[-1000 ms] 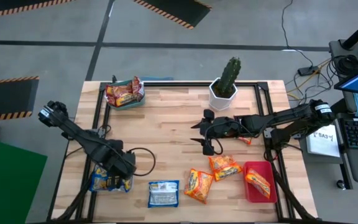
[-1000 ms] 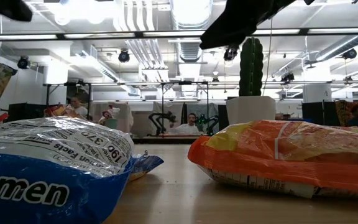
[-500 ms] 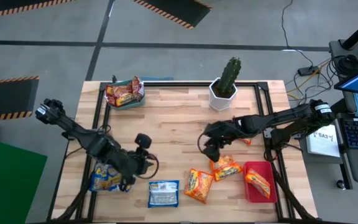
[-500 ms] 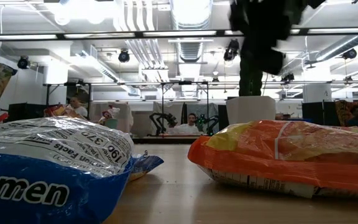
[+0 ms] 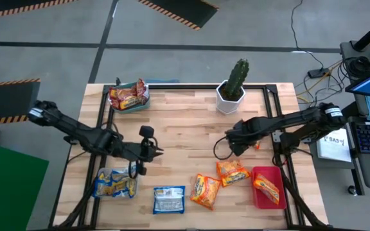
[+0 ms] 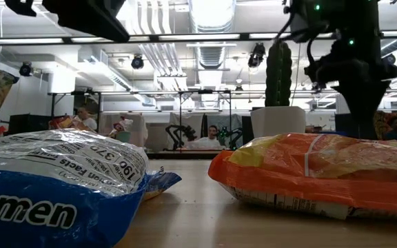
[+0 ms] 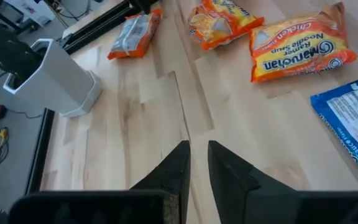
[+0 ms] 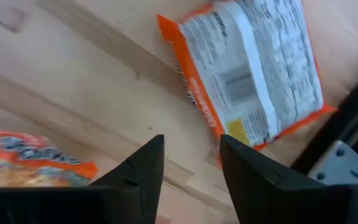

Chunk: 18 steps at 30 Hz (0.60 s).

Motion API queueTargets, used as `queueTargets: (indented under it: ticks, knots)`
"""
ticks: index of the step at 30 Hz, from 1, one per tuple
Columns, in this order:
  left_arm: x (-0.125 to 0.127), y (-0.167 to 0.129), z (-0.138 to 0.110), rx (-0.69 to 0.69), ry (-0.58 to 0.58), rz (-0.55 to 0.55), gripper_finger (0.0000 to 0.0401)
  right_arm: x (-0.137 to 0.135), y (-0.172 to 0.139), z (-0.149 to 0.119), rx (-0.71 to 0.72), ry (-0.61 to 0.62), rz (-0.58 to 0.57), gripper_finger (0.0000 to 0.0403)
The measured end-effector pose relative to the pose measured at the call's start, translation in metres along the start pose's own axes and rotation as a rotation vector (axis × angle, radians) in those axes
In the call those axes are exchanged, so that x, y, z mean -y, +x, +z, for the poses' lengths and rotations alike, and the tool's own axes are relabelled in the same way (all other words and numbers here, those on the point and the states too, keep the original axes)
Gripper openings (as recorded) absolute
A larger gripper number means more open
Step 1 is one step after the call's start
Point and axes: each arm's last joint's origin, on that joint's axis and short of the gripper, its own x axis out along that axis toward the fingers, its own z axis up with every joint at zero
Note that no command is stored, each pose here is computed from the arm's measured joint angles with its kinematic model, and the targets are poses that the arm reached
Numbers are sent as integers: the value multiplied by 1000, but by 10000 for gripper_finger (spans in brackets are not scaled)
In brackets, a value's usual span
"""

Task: Sort Maruchan noodles
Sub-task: Put the top orange noodle pack into the red bin

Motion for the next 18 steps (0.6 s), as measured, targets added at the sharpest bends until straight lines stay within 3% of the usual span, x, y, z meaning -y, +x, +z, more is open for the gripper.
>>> queueTargets:
  ticks: [12, 18]
  knots:
    - [-3, 0, 3, 42, 55, 19, 38, -1, 35, 12, -27, -55, -126, 265]
    - [-3, 0, 3, 42, 19, 18, 38, 8, 62, 19, -104, -133, -175, 312]
